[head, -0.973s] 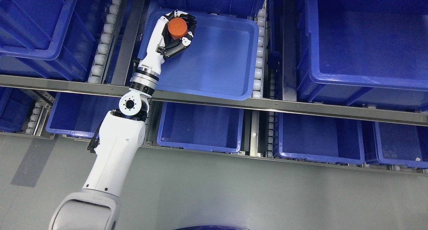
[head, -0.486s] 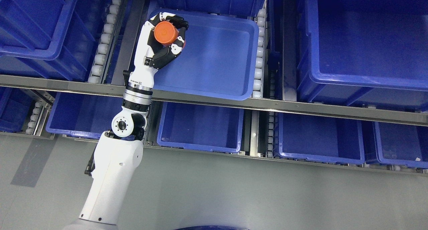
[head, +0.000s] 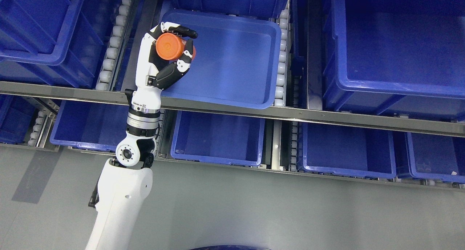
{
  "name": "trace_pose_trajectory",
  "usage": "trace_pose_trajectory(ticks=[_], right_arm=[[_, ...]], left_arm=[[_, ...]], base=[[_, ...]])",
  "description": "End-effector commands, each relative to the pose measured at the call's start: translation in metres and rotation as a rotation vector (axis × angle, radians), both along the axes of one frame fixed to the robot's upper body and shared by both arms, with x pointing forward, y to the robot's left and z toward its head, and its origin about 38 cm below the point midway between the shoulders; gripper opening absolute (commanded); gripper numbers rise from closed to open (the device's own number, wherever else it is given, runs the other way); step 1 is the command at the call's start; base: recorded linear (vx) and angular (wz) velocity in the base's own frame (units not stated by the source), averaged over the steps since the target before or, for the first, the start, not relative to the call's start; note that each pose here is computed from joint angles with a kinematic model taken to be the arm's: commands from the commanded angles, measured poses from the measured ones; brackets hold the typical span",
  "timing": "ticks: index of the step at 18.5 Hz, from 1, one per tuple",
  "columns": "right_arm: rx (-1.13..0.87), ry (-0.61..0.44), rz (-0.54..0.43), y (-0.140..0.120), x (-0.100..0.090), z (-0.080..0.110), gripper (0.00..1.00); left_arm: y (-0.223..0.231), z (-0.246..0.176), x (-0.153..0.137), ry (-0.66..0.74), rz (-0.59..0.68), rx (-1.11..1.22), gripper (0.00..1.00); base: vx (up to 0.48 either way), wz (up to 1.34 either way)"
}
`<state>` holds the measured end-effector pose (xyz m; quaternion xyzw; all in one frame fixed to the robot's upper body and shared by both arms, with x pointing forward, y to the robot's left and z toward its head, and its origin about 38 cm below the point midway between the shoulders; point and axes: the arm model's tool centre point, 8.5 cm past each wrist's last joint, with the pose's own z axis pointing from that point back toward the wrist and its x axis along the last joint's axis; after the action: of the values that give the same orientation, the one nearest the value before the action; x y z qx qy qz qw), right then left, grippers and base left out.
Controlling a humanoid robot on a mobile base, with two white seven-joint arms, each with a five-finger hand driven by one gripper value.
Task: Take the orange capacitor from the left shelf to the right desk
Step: 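Lift the orange capacitor out of the bin with the left hand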
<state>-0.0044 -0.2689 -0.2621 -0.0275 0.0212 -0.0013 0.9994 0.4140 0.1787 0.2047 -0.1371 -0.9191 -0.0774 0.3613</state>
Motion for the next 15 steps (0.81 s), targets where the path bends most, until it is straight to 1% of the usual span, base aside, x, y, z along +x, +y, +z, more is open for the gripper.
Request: trace_pose_trajectory(ticks=[1, 6, 10, 15], right_arm=[[-0.018, -0.038, -0.003, -0.011, 0.014, 0.0, 1.0], [-0.018, -0.037, -0.003, -0.011, 0.013, 0.0, 1.0], [-0.018, -0.037, -0.003, -0.011, 0.013, 0.0, 1.0], [-0.018, -0.037, -0.003, -0.011, 0.013, 0.0, 1.0]], left_arm=[[0.022, 0.019, -0.018, -0.073, 0.041, 0.002, 0.01], [0.031, 0.024, -0.021, -0.091, 0.066, -0.007, 0.01], [0.029, 0.025, -0.021, -0.092, 0.065, -0.018, 0.01], [0.028, 0.037, -0.024, -0.129, 0.06, -0.022, 0.01]], base=[[0.0, 0.0], [0.0, 0.0], [-0.01, -0.01], [-0.143, -0.17]])
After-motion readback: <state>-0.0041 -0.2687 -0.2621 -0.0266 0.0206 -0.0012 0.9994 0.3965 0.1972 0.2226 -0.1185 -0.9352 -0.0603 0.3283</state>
